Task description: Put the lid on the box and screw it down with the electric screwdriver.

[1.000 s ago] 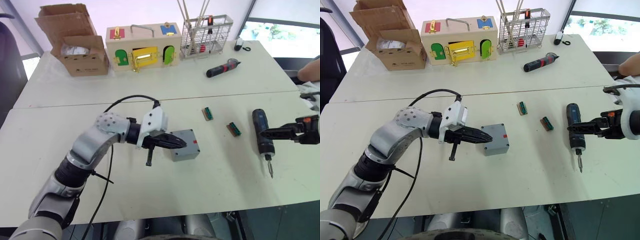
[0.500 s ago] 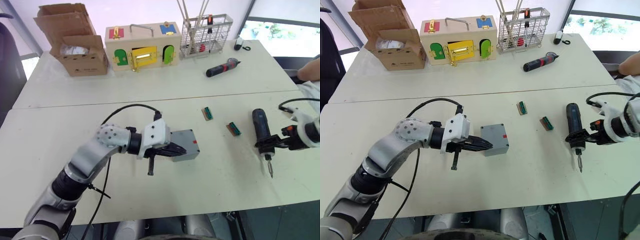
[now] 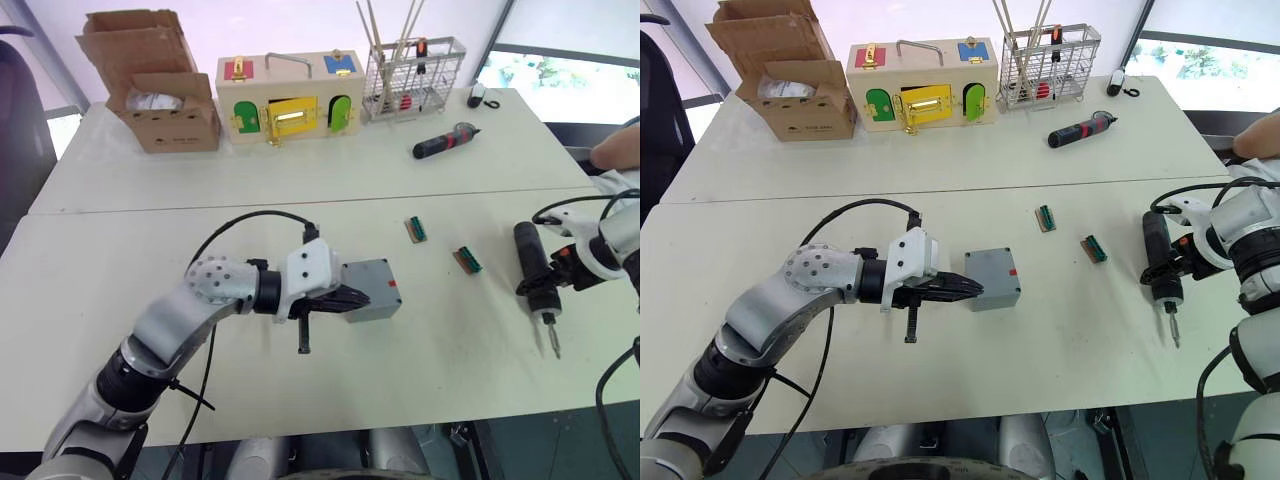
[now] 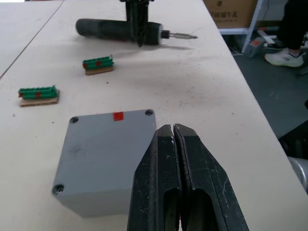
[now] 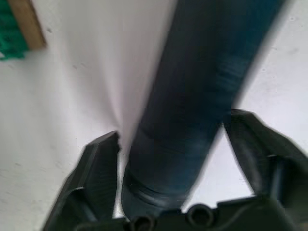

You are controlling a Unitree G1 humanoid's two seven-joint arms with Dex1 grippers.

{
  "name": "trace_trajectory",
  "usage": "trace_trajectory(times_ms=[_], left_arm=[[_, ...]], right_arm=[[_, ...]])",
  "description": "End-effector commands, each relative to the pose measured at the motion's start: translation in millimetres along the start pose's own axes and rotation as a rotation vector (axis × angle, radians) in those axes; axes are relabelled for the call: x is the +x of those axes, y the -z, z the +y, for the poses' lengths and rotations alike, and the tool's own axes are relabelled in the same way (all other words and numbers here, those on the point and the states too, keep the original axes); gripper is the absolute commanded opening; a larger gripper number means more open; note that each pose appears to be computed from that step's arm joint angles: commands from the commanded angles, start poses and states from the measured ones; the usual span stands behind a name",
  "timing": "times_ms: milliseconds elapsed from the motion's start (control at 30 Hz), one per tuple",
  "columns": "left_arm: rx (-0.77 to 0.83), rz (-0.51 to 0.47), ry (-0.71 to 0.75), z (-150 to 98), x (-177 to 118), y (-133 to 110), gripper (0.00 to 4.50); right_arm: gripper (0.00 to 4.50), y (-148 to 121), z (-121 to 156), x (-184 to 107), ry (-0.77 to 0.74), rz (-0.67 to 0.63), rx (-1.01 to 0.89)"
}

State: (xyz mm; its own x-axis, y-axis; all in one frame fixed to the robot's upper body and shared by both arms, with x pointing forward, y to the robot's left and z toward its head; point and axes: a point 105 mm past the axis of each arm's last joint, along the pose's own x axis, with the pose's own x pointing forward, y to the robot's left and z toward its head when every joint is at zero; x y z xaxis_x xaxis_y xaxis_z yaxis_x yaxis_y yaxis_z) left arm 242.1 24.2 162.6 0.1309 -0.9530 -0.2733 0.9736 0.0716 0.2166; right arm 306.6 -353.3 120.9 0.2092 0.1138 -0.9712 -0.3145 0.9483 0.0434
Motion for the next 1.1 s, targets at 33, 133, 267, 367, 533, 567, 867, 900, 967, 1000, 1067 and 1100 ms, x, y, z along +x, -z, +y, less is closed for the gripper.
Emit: trace_trajectory(times_ms=[33,133,267,367,533,567,867,900,967,1000,1067,1100], left_arm=[[0.031,-0.032,-0.02,-3.0,-0.8,-9.4,0.0],[0.03,-0.03,-0.025,-3.0,-0.1,-8.5,0.0],[0.033,-0.023,-0.032,1.3,-2.6,-7.3,0.0],[0.04,-0.021,-0.029,5.2,-3.2,-7.3,0.0],[0.052,-0.024,-0.013,10.9,-2.0,-8.1,0.0],[0.052,-0.024,-0.012,12.2,-2.0,-7.5,0.0],[0.008,-0.049,-0.045,40.4,-11.5,-1.2,0.0],[0.01,-0.05,-0.044,43.3,-11.8,-0.7,0.0],[0.017,-0.05,-0.04,47.3,-11.1,-0.6,0.0],[0.027,-0.048,-0.033,52.1,-9.8,-1.7,0.0],[0.041,-0.051,-0.014,59.5,-7.2,-4.2,0.0],[0.042,-0.053,-0.005,61.8,-6.9,-4.3,0.0]], right_arm=[[2.24,9.0,3.1,14.2,-0.038,0.064,0.012],[2.05,8.7,3.5,15.7,-0.044,0.071,0.007],[2.05,15.8,3.3,18.6,-0.059,0.096,0.009],[2.05,16.1,4.9,18.8,-0.077,0.088,0.013],[2.05,15.7,5.5,20.1,-0.084,0.053,0.03],[2.05,12.9,5.3,19.2,-0.083,0.03,0.043],[2.05,-59.5,23.7,-89.2,-0.324,-0.62,0.349],[2.05,-62.2,26.7,-101.1,-0.365,-0.673,0.389],[2.05,-63.4,30.5,-117.1,-0.397,-0.745,0.413],[2.05,-64.2,37.2,-132.6,-0.461,-0.842,0.4],[2.05,-64.2,50.1,-157.1,-0.579,-1.055,0.347],[2.05,-66.0,60.4,-166.4,-0.604,-1.172,0.291]])
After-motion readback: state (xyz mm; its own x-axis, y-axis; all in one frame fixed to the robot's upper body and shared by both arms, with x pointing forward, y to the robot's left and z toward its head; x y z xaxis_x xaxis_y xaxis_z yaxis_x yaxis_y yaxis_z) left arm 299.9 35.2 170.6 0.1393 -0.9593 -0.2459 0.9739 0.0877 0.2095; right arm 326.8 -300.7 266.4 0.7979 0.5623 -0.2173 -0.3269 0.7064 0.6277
